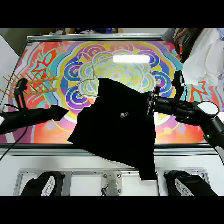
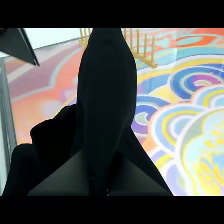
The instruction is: Fold the clothes and pants, and hang the long-sleeved shirts on hangers.
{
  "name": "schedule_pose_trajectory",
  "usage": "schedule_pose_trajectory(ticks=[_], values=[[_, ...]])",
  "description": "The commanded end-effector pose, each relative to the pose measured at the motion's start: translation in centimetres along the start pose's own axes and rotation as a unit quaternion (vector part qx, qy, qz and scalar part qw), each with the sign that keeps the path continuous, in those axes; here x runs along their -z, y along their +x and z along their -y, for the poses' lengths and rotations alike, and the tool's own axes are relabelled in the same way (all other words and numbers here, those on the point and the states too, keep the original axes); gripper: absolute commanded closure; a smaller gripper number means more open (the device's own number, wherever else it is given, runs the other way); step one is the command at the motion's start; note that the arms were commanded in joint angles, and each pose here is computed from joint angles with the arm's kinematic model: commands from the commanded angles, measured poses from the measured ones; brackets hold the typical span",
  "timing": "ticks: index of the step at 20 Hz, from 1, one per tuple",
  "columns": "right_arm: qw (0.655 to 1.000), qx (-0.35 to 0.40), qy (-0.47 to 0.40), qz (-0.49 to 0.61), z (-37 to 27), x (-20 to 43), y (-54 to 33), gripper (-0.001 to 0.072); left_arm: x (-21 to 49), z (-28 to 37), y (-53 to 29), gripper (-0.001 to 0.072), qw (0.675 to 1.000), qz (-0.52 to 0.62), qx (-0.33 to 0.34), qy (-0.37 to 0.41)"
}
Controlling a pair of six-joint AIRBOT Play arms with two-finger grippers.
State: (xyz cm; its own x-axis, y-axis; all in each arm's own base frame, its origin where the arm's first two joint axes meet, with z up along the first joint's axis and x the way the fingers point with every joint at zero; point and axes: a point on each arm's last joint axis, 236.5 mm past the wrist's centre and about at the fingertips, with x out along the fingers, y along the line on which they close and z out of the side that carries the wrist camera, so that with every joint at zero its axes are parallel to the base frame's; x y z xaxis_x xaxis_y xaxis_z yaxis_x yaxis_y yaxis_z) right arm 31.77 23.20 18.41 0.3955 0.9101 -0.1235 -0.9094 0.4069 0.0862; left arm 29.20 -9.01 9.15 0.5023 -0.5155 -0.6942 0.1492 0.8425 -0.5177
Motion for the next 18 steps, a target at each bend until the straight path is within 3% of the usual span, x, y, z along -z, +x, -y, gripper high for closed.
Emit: schedule_pose_trajectory(ticks=[1, 4, 8, 18], values=[[1.0, 0.01, 0.006, 0.002, 0.3, -0.3, -0.1, 0.0701, 0.8, 4.2, 2.6, 0.0098, 0.999, 0.029, 0.032, -0.017], [1.0, 0.01, 0.006, 0.002, 0.3, -0.3, -0.1, 0.0701, 1.2, 8.4, 4.8, 0.0098, 0.997, 0.027, 0.059, 0.035], [1.0, 0.01, 0.006, 0.002, 0.3, -0.3, -0.1, 0.0701, 2.1, 9.6, 7.5, 0.0098, 0.997, -0.035, 0.03, 0.061], [1.0, 0.009, 0.006, 0.002, 0.2, -0.3, -0.1, 0.07, 2.4, 9.5, 9.4, 0.01, 0.994, -0.086, 0.009, 0.065]])
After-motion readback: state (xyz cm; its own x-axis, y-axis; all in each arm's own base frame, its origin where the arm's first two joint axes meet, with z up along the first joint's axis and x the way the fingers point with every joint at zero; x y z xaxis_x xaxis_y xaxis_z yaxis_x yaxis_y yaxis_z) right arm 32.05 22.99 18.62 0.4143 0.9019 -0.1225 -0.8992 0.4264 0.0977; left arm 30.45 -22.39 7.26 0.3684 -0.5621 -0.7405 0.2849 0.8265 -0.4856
